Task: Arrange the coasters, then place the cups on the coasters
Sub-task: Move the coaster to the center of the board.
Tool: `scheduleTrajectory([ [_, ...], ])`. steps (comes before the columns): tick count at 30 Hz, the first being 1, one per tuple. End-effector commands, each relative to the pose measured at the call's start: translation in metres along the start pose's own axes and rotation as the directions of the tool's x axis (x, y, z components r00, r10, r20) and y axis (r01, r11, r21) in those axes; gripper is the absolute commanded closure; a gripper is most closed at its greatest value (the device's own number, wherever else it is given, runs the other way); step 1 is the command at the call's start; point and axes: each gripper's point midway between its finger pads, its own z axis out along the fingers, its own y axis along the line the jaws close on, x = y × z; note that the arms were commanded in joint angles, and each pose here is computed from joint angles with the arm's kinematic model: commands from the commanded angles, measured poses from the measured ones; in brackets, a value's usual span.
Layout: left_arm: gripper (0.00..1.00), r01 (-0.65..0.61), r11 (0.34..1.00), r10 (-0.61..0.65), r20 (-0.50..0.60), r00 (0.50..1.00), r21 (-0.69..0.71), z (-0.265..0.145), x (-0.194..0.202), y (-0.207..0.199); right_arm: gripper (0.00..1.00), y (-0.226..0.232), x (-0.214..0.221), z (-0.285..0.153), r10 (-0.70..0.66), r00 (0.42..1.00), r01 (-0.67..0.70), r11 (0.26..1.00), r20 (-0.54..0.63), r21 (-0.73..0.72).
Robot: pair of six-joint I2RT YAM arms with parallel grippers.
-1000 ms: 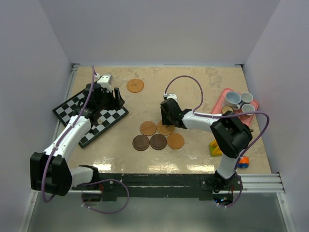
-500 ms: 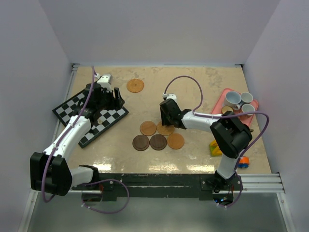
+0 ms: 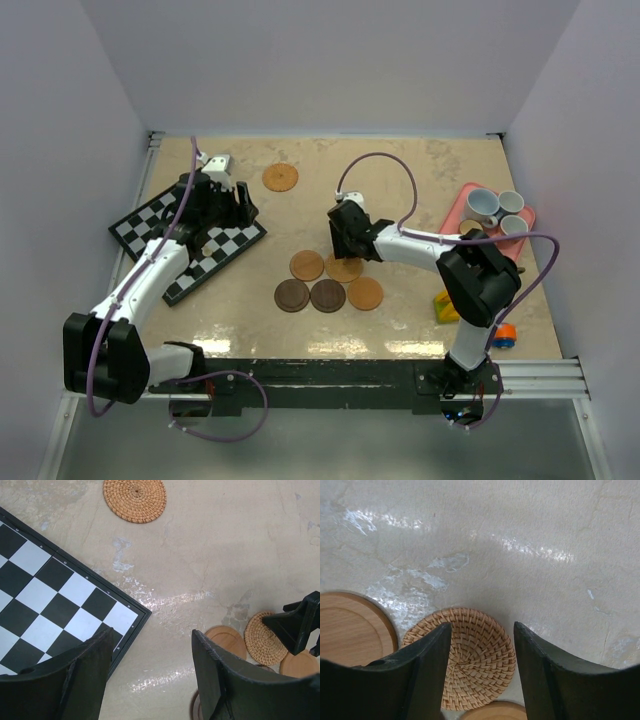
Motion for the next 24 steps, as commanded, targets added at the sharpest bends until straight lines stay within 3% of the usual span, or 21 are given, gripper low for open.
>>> scheduleTrajectory([
  [1, 0.32, -0.002, 1.0, 0.002, 0.035, 0.999, -0.001, 0.003, -0.006, 0.0, 0.42, 0.018, -0.035, -0.012, 0.008, 0.997, -0.003, 0.998, 0.075, -0.063],
  [14, 0.27, -0.023, 1.0, 0.024, 0.05, 0.998, -0.018, 0.022, -0.02, -0.008, 0.34, 0.038, -0.118, -0.069, 0.105, 0.946, -0.016, 0.96, 0.307, -0.278],
  [24, 0.22, 0.022, 0.997, -0.022, -0.001, 1.0, -0.079, 0.095, -0.051, 0.0, 0.29, -0.036, -0.12, -0.084, 0.208, 0.898, -0.111, 0.96, 0.387, -0.259],
])
